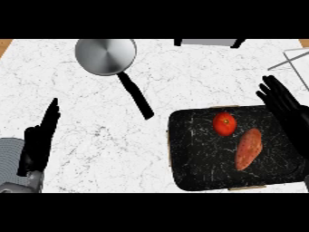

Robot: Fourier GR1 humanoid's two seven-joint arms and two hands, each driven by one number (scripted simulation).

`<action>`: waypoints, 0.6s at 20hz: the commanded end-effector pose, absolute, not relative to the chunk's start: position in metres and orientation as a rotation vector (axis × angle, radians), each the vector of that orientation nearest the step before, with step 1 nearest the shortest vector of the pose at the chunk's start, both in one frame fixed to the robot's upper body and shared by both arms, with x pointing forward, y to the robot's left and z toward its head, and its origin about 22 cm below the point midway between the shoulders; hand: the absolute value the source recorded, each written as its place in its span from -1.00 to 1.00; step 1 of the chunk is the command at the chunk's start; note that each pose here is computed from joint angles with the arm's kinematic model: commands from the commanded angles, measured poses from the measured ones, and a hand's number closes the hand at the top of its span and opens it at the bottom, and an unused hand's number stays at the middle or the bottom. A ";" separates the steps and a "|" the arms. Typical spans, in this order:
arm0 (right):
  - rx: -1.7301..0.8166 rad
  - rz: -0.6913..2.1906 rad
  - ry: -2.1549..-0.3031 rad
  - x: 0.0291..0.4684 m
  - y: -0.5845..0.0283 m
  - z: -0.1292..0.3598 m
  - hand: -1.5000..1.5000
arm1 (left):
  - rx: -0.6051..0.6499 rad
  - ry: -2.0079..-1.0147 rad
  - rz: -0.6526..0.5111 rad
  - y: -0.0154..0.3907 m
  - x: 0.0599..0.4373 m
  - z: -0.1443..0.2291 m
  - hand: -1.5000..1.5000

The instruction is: Pick the sweet potato from the tray and place it in the tiered shelf

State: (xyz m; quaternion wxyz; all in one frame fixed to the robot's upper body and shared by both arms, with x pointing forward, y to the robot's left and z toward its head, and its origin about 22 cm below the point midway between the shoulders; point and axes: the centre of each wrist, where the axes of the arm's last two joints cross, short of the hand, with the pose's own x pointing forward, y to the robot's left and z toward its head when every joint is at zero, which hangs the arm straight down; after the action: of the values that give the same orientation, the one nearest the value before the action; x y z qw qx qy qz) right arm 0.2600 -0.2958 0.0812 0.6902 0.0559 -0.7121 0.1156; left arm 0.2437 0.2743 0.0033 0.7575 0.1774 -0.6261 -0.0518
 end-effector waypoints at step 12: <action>-0.276 -0.470 -1.666 0.242 -0.386 0.065 -1.00 | 0.098 -1.523 -0.045 0.277 0.285 0.074 0.00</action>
State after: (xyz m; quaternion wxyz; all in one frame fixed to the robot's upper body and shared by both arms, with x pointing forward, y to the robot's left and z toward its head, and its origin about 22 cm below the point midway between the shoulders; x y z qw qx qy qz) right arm 0.2522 -0.3864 0.0859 0.6664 -0.1610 -0.7154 -0.1351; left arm 0.2783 0.2717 0.0589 0.7238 0.0744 -0.6858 -0.0176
